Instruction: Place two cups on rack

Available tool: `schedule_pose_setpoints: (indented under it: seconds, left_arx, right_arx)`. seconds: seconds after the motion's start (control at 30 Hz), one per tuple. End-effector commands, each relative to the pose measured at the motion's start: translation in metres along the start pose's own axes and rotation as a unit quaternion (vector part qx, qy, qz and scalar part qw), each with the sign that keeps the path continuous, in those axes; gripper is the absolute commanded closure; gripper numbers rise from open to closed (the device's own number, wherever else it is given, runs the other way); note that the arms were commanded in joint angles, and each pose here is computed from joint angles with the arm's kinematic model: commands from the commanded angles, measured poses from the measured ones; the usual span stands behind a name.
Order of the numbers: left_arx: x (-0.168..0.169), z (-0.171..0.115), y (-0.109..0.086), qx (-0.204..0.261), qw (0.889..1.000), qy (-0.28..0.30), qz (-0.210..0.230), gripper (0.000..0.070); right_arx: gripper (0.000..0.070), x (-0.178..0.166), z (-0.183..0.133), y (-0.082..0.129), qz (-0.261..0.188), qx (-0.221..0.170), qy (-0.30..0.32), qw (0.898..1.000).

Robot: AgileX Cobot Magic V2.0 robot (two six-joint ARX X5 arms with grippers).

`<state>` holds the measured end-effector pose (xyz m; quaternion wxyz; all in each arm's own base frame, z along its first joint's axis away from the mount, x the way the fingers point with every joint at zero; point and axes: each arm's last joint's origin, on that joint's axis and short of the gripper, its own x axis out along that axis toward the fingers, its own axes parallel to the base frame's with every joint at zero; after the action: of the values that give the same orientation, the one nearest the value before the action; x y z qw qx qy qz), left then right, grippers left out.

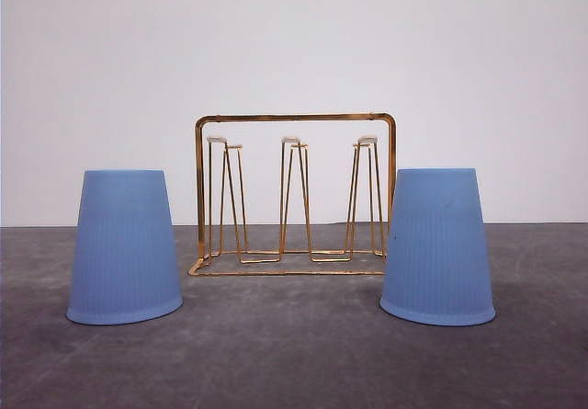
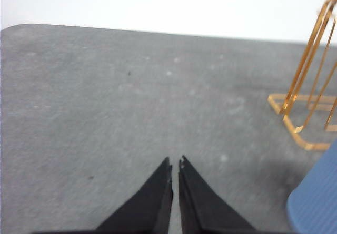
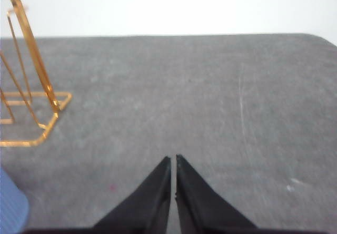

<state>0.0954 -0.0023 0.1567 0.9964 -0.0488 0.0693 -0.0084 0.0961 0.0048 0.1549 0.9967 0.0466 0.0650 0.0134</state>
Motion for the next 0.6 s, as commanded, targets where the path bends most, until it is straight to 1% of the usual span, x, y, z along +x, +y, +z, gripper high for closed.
schedule_pose_setpoints:
  seconds: [0.0, 0.07, 0.13, 0.17, 0.23, 0.3, 0.37, 0.4, 0.5, 0.57]
  left_arx:
    - [0.001, -0.001, 0.0, -0.077, 0.997, -0.011, -0.004, 0.07]
    - [0.0, 0.005, -0.001, -0.129, 0.991, -0.033, -0.009, 0.07]
    - [-0.002, 0.016, -0.002, -0.164, 0.984, -0.073, -0.021, 0.07]
    - [-0.004, 0.023, -0.003, -0.173, 0.98, -0.097, -0.028, 0.07]
    - [-0.01, 0.04, -0.004, -0.177, 0.973, -0.141, -0.04, 0.0697]
    - [-0.019, 0.059, -0.006, -0.176, 0.97, -0.16, -0.045, 0.0697]
    - [-0.028, 0.076, -0.008, -0.176, 0.972, -0.152, -0.043, 0.0696]
    - [-0.035, 0.086, -0.009, -0.176, 0.974, -0.135, -0.038, 0.0696]
    - [-0.049, 0.11, -0.011, -0.17, 0.983, -0.069, -0.019, 0.0696]
    - [-0.056, 0.123, -0.012, -0.155, 0.988, -0.017, -0.004, 0.0696]
  right_arx:
    - [0.0687, 0.0, 0.004, 0.001, 0.013, 0.038, -0.022, 0.999]
    - [0.0693, -0.001, 0.01, 0.002, 0.022, 0.072, -0.052, 0.996]
    - [0.0693, -0.003, 0.02, 0.003, 0.029, 0.109, -0.086, 0.99]
    - [0.0693, -0.004, 0.025, 0.003, 0.032, 0.117, -0.097, 0.988]
    - [0.0693, -0.01, 0.039, 0.004, 0.036, 0.121, -0.113, 0.986]
    - [0.0693, -0.018, 0.055, 0.005, 0.038, 0.121, -0.121, 0.984]
    - [0.0693, -0.027, 0.07, 0.007, 0.038, 0.121, -0.123, 0.984]
    - [0.0693, -0.032, 0.079, 0.008, 0.037, 0.121, -0.119, 0.985]
    - [0.0693, -0.045, 0.101, 0.01, 0.032, 0.118, -0.093, 0.988]
    - [0.0693, -0.05, 0.113, 0.011, 0.028, 0.109, -0.064, 0.992]
